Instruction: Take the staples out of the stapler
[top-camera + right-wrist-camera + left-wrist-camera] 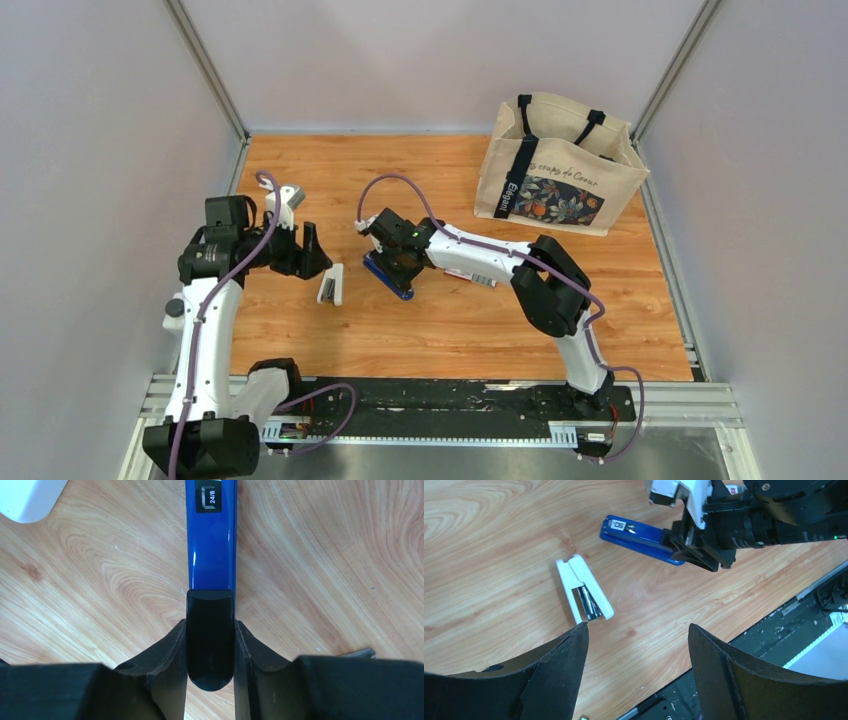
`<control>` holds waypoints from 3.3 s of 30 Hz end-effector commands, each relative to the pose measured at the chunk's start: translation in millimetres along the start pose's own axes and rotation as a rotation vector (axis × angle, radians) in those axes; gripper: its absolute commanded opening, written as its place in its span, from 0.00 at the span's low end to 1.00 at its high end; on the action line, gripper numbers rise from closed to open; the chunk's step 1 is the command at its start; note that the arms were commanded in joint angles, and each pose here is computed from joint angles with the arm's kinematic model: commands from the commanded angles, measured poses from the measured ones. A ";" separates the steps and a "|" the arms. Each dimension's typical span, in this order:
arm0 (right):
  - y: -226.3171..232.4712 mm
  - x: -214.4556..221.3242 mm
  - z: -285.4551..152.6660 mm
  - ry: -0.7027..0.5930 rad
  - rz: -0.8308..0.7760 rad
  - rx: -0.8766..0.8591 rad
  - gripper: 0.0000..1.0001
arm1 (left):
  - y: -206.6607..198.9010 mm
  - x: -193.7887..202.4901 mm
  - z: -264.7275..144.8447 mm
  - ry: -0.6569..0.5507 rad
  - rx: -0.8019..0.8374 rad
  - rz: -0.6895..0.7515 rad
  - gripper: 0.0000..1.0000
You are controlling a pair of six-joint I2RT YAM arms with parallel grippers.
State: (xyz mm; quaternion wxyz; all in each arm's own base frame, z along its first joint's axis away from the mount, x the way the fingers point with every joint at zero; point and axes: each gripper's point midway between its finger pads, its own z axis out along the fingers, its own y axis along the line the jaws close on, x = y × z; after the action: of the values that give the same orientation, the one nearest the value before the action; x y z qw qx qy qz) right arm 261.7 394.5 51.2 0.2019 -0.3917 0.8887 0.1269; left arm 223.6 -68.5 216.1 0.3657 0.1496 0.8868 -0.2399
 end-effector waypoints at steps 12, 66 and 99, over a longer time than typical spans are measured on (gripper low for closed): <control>3.4 -87.0 -116.2 -0.471 0.387 -0.086 0.00 | -27.6 10.6 35.3 0.063 0.095 0.114 0.66; 64.9 -110.5 -201.5 -0.780 0.726 -0.573 0.00 | -68.5 22.9 75.4 0.076 0.312 0.347 0.47; 49.1 8.1 -176.5 -0.705 0.461 -0.444 0.00 | -21.1 -0.7 107.0 0.012 -0.132 0.928 0.06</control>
State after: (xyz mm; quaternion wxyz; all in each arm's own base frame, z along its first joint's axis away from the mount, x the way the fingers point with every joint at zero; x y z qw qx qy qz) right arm 172.3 349.5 177.2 0.3241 -0.1229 0.8245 0.4473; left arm 249.0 -159.8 144.1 0.3969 0.4871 0.7715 -0.0995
